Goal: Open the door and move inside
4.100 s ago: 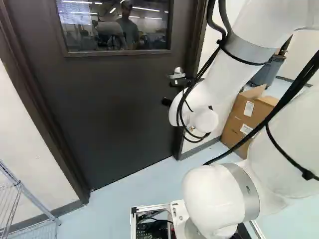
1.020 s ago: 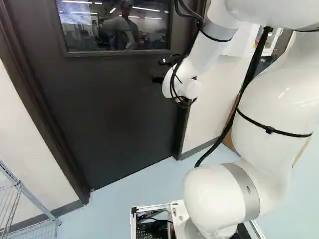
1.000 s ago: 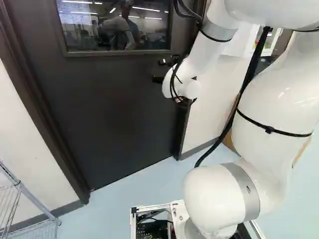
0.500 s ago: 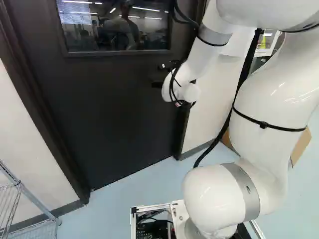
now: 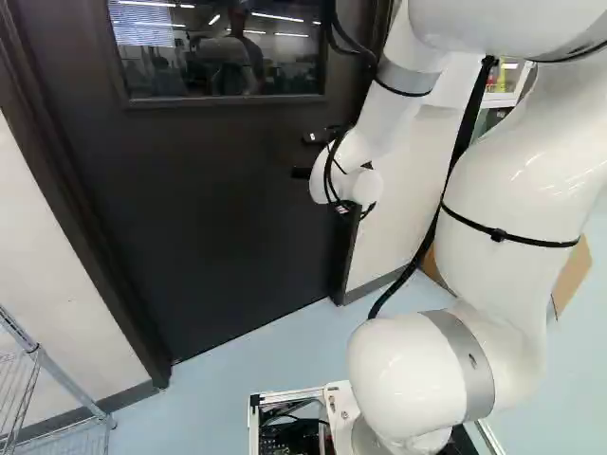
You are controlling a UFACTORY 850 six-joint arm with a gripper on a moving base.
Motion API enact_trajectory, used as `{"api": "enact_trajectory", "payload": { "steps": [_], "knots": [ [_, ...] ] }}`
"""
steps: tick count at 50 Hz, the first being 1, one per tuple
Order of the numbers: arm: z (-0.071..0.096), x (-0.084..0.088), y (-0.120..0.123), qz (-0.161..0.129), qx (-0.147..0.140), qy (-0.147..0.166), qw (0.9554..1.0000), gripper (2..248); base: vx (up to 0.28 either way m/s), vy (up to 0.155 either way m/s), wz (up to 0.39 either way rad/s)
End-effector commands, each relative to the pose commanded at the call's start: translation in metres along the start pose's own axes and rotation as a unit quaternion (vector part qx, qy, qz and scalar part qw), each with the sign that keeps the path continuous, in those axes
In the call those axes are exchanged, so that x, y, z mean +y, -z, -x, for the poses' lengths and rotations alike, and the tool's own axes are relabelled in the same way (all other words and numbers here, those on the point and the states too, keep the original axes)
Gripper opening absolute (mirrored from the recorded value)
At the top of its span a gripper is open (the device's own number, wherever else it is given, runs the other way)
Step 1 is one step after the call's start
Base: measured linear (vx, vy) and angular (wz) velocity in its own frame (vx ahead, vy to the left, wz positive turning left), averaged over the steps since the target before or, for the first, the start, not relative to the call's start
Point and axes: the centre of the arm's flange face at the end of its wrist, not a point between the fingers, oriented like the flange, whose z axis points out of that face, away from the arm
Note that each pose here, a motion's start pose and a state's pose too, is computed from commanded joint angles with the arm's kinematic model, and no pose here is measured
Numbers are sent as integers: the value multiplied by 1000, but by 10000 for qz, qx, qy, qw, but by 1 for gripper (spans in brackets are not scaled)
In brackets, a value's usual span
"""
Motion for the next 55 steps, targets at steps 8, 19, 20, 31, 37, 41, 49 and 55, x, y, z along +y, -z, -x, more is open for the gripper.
{"api": "enact_trajectory", "payload": {
  "steps": [8, 19, 20, 31, 37, 41, 49, 55],
  "knots": [
    [8, 1, -2, 4, -92, -17, 10000, 247, 0, 0, 0],
    [19, 0, -6, -8, -216, -37, 9998, 247, 0, 0, 0],
    [20, 0, -7, -9, -227, -38, 9997, 247, 0, 0, 0],
    [24, 0, -8, -14, -268, -45, 9996, 247, 0, 0, 0],
    [24, 0, -8, -14, -270, -45, 9996, 247, 0, 0, 0],
    [24, 0, -7, -15, -273, -45, 9996, 247, 0, 0, 0],
    [26, -1, 2, -10, -287, -49, 9996, 247, 0, 0, 0],
    [26, -2, 13, 3, -273, -50, 9996, 247, 0, 0, 0]
  ]
}}
